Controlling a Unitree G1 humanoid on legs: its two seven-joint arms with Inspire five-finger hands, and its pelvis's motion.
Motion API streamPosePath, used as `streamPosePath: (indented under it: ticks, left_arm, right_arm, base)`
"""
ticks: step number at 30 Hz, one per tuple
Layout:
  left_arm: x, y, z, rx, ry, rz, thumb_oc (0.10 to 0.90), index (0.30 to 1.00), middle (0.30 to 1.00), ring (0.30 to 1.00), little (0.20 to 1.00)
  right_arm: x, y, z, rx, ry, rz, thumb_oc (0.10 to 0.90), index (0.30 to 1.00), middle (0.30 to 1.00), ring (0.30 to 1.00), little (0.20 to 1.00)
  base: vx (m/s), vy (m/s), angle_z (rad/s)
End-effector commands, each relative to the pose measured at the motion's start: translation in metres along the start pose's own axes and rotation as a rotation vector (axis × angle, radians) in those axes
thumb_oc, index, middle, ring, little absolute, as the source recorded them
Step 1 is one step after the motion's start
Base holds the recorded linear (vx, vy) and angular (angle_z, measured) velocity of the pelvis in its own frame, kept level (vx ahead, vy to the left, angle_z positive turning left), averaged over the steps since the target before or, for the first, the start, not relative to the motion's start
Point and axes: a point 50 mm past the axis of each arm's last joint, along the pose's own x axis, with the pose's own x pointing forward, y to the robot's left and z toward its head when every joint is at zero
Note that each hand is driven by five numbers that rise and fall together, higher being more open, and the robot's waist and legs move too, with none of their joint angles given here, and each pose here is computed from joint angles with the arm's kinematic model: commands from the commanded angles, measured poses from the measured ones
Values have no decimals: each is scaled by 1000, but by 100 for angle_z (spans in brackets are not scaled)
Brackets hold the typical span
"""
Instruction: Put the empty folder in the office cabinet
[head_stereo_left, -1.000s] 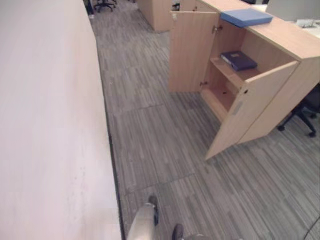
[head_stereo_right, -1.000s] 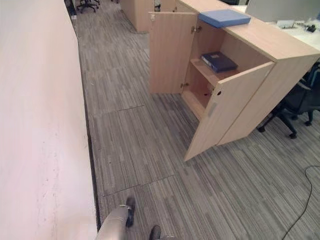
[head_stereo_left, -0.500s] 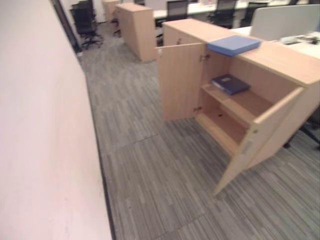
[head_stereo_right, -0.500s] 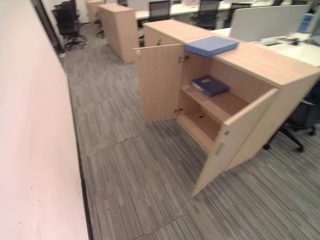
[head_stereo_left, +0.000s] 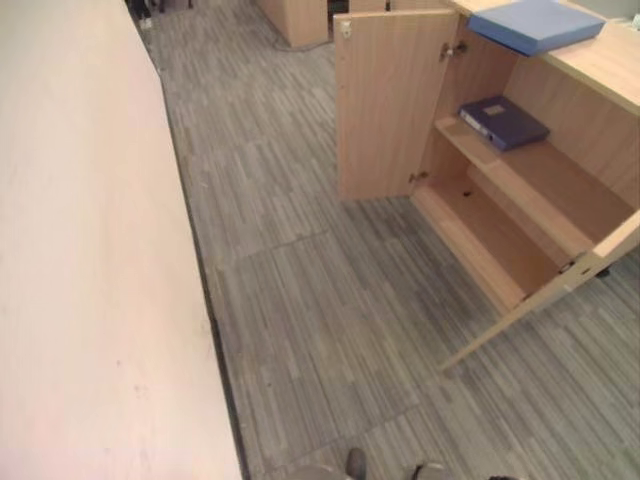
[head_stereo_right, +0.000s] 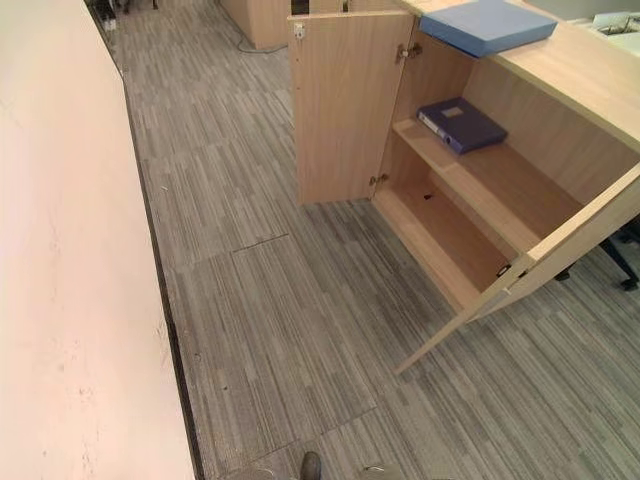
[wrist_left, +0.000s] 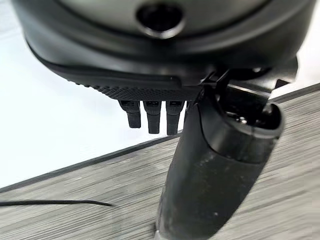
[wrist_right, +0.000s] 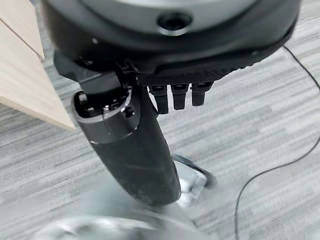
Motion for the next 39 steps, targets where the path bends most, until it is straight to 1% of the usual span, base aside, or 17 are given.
streamPosePath:
  ticks: [1,4,5,9,18,19,21,26,30,35,37,39]
  left_arm:
    - [-2,14,-14,2,37,53,800,900,900,900,900]
    - [-2,14,-11,1,32,54,800,900,900,900,900]
    - [-2,22,-14,0,43,80,800,900,900,900,900]
    - [-2,19,-12,-18,32,82,800,900,900,900,900]
    - [0,15,5,-10,-16,84,800,900,900,900,900]
    - [0,16,8,-12,-25,88,800,900,900,900,900]
    - [0,18,9,-8,-35,93,800,900,900,900,900]
    - [0,17,7,-5,-34,93,800,900,900,900,900]
    - [-1,19,1,2,-17,112,800,900,900,900,900]
    - [-1,16,-5,23,-3,119,800,900,900,900,900]
    - [-2,15,-15,37,41,113,800,900,900,900,900]
    - [-2,17,-14,77,43,108,800,900,900,900,900]
  right_arm:
    - [0,-2,0,13,9,-10,800,900,900,900,900]
    - [0,-2,-3,10,19,-10,800,900,900,900,900]
    - [0,1,13,13,-32,6,800,900,900,900,900]
    - [0,7,7,-18,-30,23,800,900,900,900,900]
    - [0,4,13,16,-39,7,800,900,900,900,900]
    - [0,3,12,13,-34,4,800,900,900,900,900]
    - [0,-1,-9,-3,31,-7,800,900,900,900,900]
    - [-1,-7,-14,-1,53,-32,800,900,900,900,900]
    - [-1,-9,-15,-12,61,-29,800,900,900,900,900]
    - [-1,-11,-18,-18,72,-42,800,900,900,900,900]
    - [-2,-13,-28,-30,104,-38,800,900,900,900,900]
    - [-4,-10,-38,-43,140,-25,800,900,900,900,900]
  base:
    - [214,-179,46]
    - [148,-152,39]
    - [199,-280,49]
    - [90,-170,49]
    - [66,-98,24]
    - [150,-133,11]
    - [184,-168,24]
    - [82,-75,26]
    - [221,50,-3]
    - [315,172,15]
    - [394,244,-36]
    - [527,383,-103]
